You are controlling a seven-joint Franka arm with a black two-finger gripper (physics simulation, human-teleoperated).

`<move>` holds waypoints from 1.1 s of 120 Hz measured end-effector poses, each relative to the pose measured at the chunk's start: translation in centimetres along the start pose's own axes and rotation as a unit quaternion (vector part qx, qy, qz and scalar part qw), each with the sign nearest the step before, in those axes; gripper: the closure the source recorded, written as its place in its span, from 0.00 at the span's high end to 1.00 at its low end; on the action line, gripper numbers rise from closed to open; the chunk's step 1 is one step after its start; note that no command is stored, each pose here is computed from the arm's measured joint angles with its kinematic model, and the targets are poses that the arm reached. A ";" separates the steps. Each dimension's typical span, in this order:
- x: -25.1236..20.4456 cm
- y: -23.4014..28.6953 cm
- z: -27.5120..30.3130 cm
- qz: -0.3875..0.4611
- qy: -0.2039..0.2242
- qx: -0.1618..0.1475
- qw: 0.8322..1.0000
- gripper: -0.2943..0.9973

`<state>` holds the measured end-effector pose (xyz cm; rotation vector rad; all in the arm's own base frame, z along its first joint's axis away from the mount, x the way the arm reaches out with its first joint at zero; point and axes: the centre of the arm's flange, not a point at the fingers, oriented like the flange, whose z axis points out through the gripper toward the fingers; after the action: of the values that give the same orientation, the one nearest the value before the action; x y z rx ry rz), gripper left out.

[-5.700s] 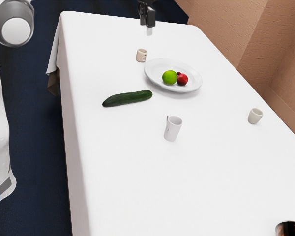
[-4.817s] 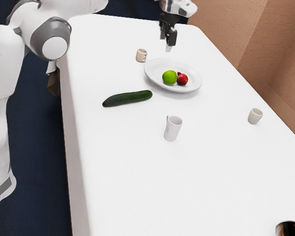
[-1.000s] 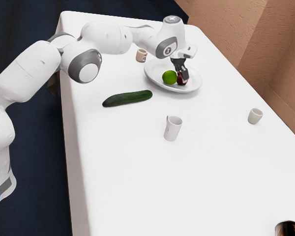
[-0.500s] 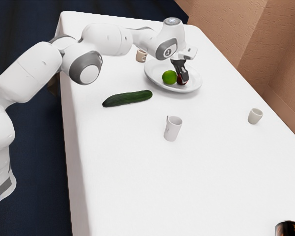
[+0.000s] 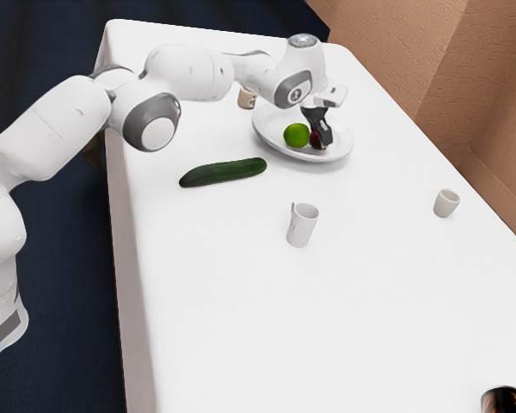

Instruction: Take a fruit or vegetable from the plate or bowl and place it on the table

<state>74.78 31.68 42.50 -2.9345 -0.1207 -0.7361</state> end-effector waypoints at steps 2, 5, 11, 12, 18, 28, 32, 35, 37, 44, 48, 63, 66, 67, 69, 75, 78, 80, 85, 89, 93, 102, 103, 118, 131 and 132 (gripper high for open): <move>0.0 0.0 0.0 0.000 0.000 0.000 1.000 0.57; 0.0 0.0 0.0 0.000 0.000 0.001 1.000 0.56; 0.0 -0.1 -0.1 0.000 -0.002 0.002 1.000 0.54; 0.0 -0.2 -0.1 0.000 -0.002 0.003 1.000 0.53; 0.3 -0.5 -0.8 0.000 -0.003 0.007 1.000 0.51; 0.3 -0.9 -1.5 0.003 -0.015 0.016 1.000 0.50; 0.8 -0.8 -2.3 0.008 -0.016 0.020 1.000 0.50; 1.1 -0.6 -2.8 0.012 -0.018 0.023 0.999 0.49; 1.4 -0.4 -3.4 0.015 -0.018 0.026 0.999 0.49; 2.5 0.6 -5.2 0.029 -0.018 0.034 0.999 0.49; 3.0 1.4 -6.1 0.037 -0.020 0.037 0.998 0.49; 4.0 4.9 -7.7 0.067 -0.037 0.039 0.996 0.50; 4.1 5.7 -7.7 0.072 -0.041 0.038 0.996 0.50; 4.1 5.9 -7.7 0.074 -0.042 0.037 0.996 0.49; 4.2 6.4 -7.6 0.078 -0.044 0.037 0.995 0.49; 4.4 8.1 -7.5 0.088 -0.049 0.034 0.994 0.50; 4.5 8.7 -7.5 0.092 -0.052 0.033 0.994 0.51; 4.5 9.0 -7.5 0.094 -0.053 0.032 0.994 0.50; 4.6 9.8 -7.3 0.100 -0.057 0.031 0.993 0.51; 4.6 10.5 -7.1 0.104 -0.060 0.030 0.992 0.50; 4.6 11.3 -7.0 0.109 -0.062 0.029 0.992 0.50; 4.9 13.2 -6.9 0.122 -0.065 0.027 0.990 0.49; 4.9 13.4 -6.8 0.123 -0.065 0.027 0.990 0.49; 4.6 15.2 -5.6 0.135 -0.075 0.022 0.988 0.50; 3.8 16.0 -2.9 0.138 -0.090 0.016 0.986 0.49; 3.7 16.1 -2.8 0.139 -0.090 0.015 0.986 0.50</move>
<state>78.43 15.56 45.24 -2.8974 0.2538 -0.4238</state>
